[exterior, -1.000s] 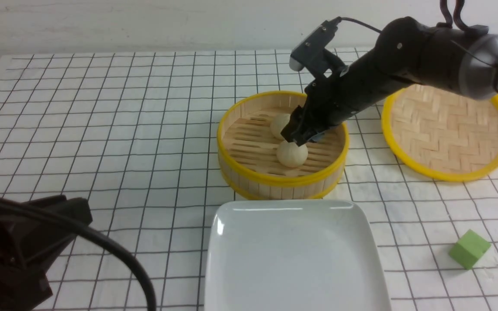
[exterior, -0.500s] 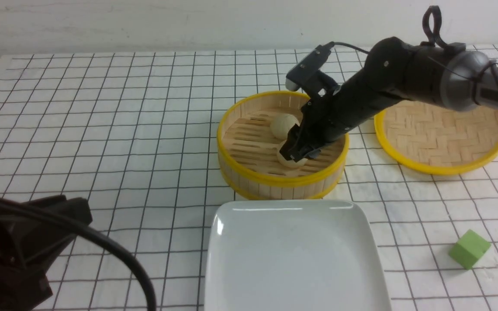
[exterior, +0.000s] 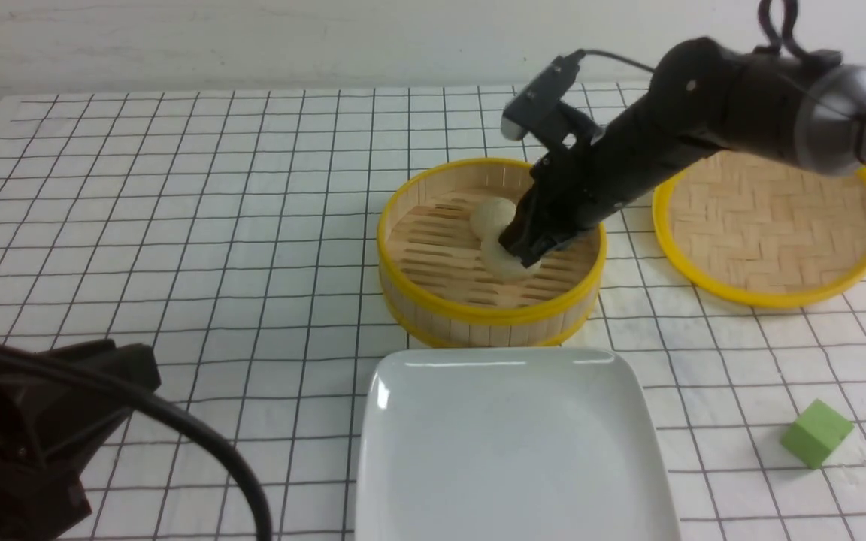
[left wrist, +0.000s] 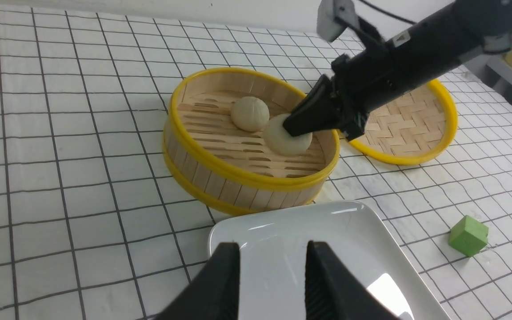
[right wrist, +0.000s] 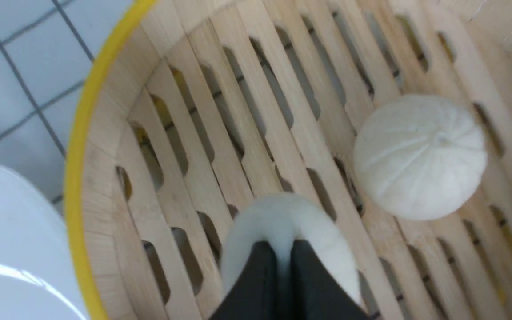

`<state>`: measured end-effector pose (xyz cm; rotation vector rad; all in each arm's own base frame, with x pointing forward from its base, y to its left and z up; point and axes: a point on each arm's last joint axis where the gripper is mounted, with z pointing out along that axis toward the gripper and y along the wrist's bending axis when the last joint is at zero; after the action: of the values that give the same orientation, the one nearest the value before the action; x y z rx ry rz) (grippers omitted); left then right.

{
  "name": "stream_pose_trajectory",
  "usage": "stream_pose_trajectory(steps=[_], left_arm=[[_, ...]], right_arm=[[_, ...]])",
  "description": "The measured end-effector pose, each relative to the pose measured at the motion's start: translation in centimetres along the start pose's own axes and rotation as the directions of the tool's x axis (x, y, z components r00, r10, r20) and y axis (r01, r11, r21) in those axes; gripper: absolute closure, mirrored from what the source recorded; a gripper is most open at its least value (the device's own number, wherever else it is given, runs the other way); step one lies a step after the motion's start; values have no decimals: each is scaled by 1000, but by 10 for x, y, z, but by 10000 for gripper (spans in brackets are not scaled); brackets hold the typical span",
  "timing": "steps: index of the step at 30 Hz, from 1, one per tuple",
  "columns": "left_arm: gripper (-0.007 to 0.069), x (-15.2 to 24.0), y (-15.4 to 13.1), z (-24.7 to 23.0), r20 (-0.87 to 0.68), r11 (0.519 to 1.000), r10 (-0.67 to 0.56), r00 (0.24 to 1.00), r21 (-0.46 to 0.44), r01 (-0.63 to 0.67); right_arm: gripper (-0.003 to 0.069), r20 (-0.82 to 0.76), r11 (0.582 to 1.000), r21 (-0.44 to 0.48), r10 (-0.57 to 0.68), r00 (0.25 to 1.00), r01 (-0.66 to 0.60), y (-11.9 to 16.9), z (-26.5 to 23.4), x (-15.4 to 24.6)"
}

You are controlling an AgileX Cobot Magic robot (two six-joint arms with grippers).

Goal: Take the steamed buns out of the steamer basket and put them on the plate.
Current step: Use the right arm to put the steamed stuffed bun into the plate

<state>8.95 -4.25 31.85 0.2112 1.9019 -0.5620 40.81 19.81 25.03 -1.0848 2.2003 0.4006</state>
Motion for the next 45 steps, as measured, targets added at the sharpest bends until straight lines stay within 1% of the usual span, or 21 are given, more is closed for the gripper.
stream_pose_trajectory(steps=[1, 3, 4, 5, 6, 7, 8, 9, 12, 14, 17, 19, 22, 23, 24, 25, 27, 31, 35, 41, 45], left_arm=[[383, 0, 0, 0, 0, 1000, 1, 1000, 0, -1], [383, 0, 0, 0, 3, 1000, 2, 1000, -3, -2], [383, 0, 0, 0, 5, 1000, 2, 1000, -4, -2], [383, -1, 1, 0, 8, 1000, 2, 1000, -6, -2], [383, -1, 1, 0, 8, 1000, 2, 1000, -6, -2], [383, -1, 1, 0, 9, 1000, 2, 1000, -7, -2], [383, -1, 1, 0, 10, 1000, 2, 1000, -8, -2], [383, -1, 1, 0, 11, 1000, 2, 1000, -9, -2], [383, -1, 1, 0, 12, 1000, 2, 1000, -9, -2], [383, -1, 1, 0, 14, 1000, 2, 1000, -11, -2], [383, -1, 1, 0, 14, 1000, 2, 1000, -11, -2], [383, -1, 1, 0, 14, 1000, 2, 1000, -11, -2], [383, -1, 1, 0, 14, 1000, 2, 1000, -11, -2], [383, -1, 1, 0, 14, 1000, 2, 1000, -11, -2], [383, -1, 1, 0, 14, 1000, 2, 1000, -11, -2], [383, -1, 1, 0, 14, 1000, 2, 1000, -11, -2], [383, -1, 1, 0, 14, 1000, 2, 1000, -11, -2], [383, -1, 1, 0, 14, 1000, 2, 1000, -11, -2], [383, -1, 1, 0, 12, 1000, 2, 1000, -9, -2], [383, 1, -1, 0, -11, 1000, 2, 1000, 9, -2], [383, 1, -1, 0, -15, 1000, 2, 1000, 12, -2]], right_arm=[[638, 24, 1000, 11, -9, 1000, 9, 2, -12, -6], [637, 103, 998, 45, -36, 994, 32, 9, -52, -24], [637, 122, 998, 53, -43, 992, 37, 12, -63, -28], [637, 158, 997, 63, -54, 986, 44, 18, -86, -35], [637, 166, 997, 64, -56, 985, 46, 20, -93, -37], [637, 183, 997, 56, -56, 982, 47, 28, -113, -40], [637, 184, 998, 54, -55, 981, 45, 29, -116, -41], [637, 185, 999, 34, -42, 982, 36, 36, -133, -42], [637, 134, 1000, -5, 7, 991, -7, 50, -159, -37], [637, 78, 999, -23, 36, 996, -34, 54, -166, -32], [637, -57, 992, -66, 99, 993, -103, 62, -173, -19], [637, -103, 988, -81, 119, 988, -128, 64, -171, -13], [637, -212, 975, -112, 163, 964, -190, 67, -154, 8], [637, -218, 974, -115, 165, 962, -193, 67, -153, 10], [637, -284, 963, -138, 185, 941, -231, 71, -138, 27], [637, -299, 960, -145, 189, 935, -240, 72, -132, 34], [637, -300, 953, -162, 199, 933, -256, 74, -115, 50], [637, -262, 957, -163, 192, 946, -239, 74, -95, 65], [637, -236, 965, -153, 172, 956, -212, 68, -73, 73], [637, -260, 969, -133, 171, 950, -211, 57, -38, 84], [637, -268, 970, -125, 170, 948, -209, 53, -25, 89]])
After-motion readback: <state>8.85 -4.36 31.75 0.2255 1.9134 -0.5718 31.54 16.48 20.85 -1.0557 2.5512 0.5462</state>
